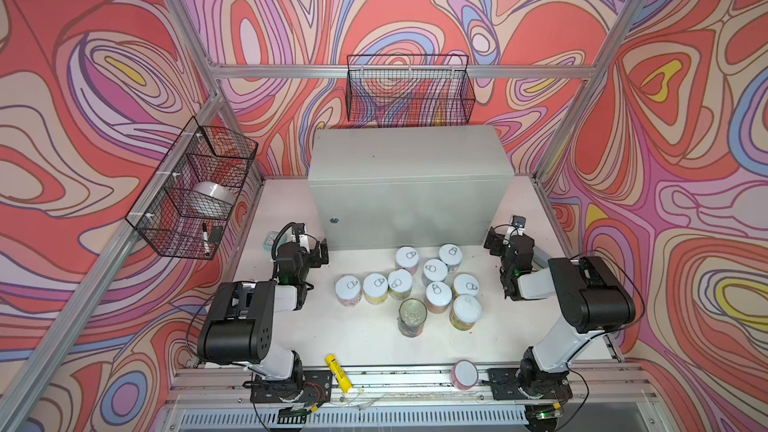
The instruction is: Place and organize the canned foods onto the counter
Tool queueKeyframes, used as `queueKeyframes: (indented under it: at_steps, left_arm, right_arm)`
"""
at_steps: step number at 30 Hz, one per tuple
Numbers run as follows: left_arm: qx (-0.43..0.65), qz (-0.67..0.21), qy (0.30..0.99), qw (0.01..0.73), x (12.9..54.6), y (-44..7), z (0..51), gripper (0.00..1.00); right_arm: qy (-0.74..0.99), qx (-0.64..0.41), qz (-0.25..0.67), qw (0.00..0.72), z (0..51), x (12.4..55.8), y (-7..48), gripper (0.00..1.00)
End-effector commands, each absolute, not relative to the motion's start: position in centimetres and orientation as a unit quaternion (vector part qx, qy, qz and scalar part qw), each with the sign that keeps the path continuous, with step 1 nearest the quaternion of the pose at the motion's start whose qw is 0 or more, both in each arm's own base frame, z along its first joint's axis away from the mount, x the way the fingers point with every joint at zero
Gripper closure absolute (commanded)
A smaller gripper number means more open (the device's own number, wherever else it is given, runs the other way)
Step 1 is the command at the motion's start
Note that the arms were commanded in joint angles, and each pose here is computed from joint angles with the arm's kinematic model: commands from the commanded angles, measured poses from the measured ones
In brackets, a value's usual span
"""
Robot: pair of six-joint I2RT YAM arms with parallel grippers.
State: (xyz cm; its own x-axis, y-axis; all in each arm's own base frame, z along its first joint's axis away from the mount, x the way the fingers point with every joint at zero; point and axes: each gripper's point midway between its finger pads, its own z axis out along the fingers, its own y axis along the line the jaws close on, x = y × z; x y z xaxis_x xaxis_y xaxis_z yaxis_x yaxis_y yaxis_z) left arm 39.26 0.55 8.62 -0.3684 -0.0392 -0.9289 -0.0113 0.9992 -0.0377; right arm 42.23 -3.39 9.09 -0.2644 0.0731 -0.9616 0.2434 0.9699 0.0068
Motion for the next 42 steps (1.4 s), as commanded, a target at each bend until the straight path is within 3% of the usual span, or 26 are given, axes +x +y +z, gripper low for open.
queueKeyframes:
  at_steps: [1, 35, 42]
  left_arm:
    - [-0.008, -0.014, 0.825, 0.565, 39.4, 0.3, 8.8, 0.00]
    - [-0.010, -0.016, 0.826, 0.564, 39.3, 0.4, 8.7, 0.00]
    - [-0.081, 0.042, 0.790, 0.606, 36.4, 3.1, 13.9, 0.00]
  right_arm:
    - [0.785, 0.096, -0.067, 0.608, 9.7, 42.3, -3.0, 0.02]
    - [0.789, 0.083, -0.059, 0.605, 9.6, 42.5, -2.6, 0.02]
    - [0.770, 0.051, -0.061, 0.633, 11.1, 41.3, -1.1, 0.02]
